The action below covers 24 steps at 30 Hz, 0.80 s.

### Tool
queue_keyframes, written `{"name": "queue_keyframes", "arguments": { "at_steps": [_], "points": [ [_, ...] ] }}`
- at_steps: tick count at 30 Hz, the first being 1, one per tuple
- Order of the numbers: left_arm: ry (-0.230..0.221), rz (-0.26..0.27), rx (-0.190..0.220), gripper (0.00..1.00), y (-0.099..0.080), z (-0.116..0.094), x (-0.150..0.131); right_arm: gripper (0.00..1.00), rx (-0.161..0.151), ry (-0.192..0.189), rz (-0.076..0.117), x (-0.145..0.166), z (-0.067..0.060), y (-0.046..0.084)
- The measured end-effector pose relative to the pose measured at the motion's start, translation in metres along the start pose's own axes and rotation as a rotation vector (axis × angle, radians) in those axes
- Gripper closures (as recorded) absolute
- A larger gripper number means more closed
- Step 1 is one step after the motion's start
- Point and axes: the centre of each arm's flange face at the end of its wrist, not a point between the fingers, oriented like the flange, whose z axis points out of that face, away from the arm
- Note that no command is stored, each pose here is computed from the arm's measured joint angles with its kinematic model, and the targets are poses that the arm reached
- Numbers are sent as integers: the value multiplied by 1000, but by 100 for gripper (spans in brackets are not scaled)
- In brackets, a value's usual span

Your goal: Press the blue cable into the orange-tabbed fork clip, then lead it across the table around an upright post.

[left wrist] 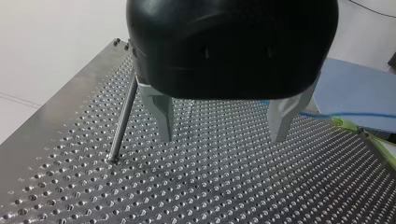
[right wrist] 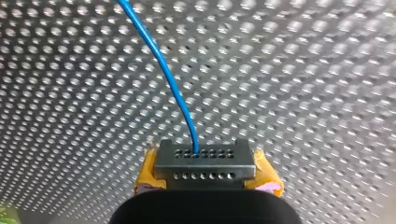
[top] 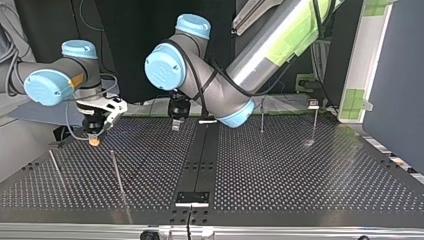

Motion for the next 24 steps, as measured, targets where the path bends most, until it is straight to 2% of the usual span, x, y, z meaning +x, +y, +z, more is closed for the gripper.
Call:
{"name": "queue_keyframes", "arguments": {
  "at_steps": [9, 15, 24],
  "points": [
    [1, -10, 5, 0, 2, 2, -1, 98, -1, 48, 6, 33, -26, 6],
    [-2, -29, 49, 0, -3, 3, -1, 98, 19, 103, 11, 61, -44, 9],
    [-39, -116, 137, 0, -14, 8, -5, 98, 43, 188, 17, 101, -76, 11]
  ]
}}
